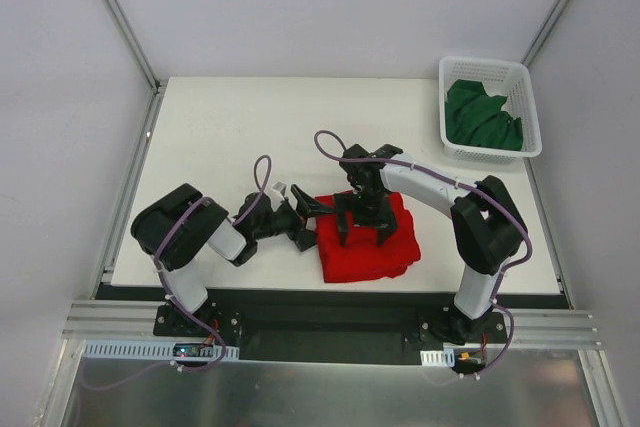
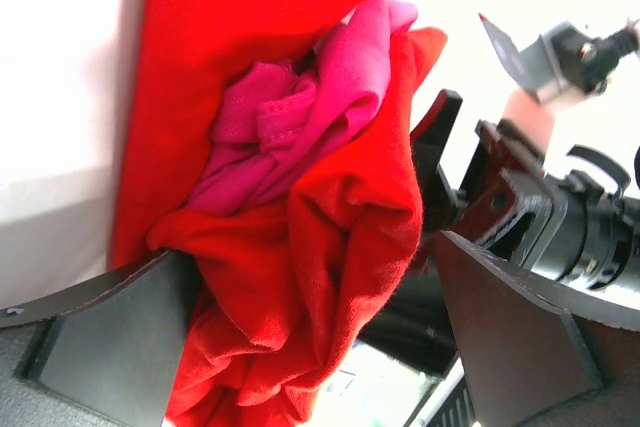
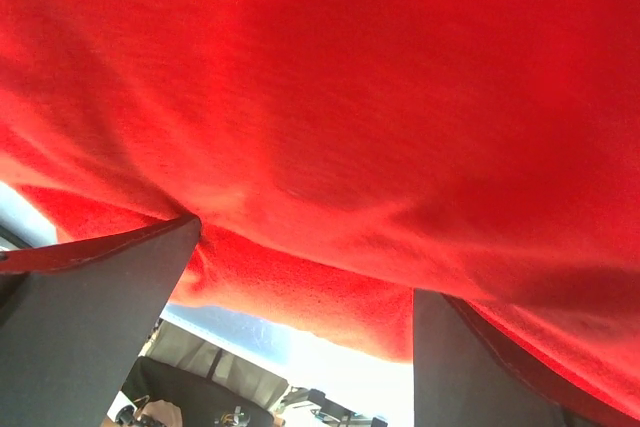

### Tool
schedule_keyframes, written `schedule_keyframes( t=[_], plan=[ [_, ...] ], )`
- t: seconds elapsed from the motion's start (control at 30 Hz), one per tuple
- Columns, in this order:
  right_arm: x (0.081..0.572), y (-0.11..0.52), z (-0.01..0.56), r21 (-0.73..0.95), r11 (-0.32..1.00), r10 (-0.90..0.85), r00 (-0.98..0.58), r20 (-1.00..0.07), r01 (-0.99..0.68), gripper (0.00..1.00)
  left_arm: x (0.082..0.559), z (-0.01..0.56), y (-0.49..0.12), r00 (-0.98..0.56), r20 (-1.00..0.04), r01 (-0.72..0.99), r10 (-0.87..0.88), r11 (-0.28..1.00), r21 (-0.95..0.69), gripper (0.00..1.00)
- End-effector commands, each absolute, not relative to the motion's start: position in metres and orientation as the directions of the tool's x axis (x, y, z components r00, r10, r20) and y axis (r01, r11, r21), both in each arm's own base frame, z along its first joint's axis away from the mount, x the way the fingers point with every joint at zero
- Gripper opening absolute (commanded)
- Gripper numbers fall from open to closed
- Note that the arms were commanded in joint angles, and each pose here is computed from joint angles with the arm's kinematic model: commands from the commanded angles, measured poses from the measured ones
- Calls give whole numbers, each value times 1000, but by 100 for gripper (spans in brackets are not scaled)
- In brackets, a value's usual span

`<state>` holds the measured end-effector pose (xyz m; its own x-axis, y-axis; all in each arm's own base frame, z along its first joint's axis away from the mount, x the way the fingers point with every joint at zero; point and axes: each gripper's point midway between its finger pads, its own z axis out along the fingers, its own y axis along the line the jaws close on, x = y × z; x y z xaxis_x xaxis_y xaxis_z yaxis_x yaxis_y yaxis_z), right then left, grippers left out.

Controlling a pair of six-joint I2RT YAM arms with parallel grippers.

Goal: Fold and stack the t-shirts

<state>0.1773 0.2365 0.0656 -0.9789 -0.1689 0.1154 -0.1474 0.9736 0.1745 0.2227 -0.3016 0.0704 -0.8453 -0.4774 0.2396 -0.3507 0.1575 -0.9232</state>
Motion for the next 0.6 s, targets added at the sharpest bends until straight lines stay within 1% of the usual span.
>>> schedule_keyframes(
  t=[0.0,0.13,0.2,0.23,0.27,0.33,0.37,0.47,0.53,0.57],
  plan=[
    [167,238,68,206,966,-187,-970,154,-154,96,239,166,-315,-902,40,8,-429,-108,-994,99],
    [165,236,66,202,966,-196,-967,161,-162,96,244,182,-319,-907,8,47,-421,-122,-991,99],
    [162,234,64,198,966,-200,-965,170,-165,96,242,187,-320,-912,-15,62,-410,-101,-993,99],
    [162,234,64,198,966,-201,-964,173,-166,96,243,188,-322,-914,-22,61,-404,-83,-995,100],
    [161,233,63,197,966,-204,-963,175,-168,96,242,178,-324,-919,-29,43,-393,-26,-999,99],
    [160,232,62,195,966,-207,-962,180,-172,96,241,189,-323,-918,-66,70,-392,4,-998,99],
    [160,232,62,193,966,-208,-961,180,-173,96,240,175,-322,-921,-68,41,-383,77,-996,99],
    [160,230,60,185,967,-211,-960,186,-177,96,240,198,-321,-913,-160,128,-376,111,-986,99],
    [160,230,58,185,966,-214,-958,189,-179,96,241,202,-320,-908,-166,138,-384,100,-985,99],
    [160,231,58,186,966,-214,-958,193,-178,96,242,200,-321,-913,-143,116,-382,91,-989,99]
  ],
)
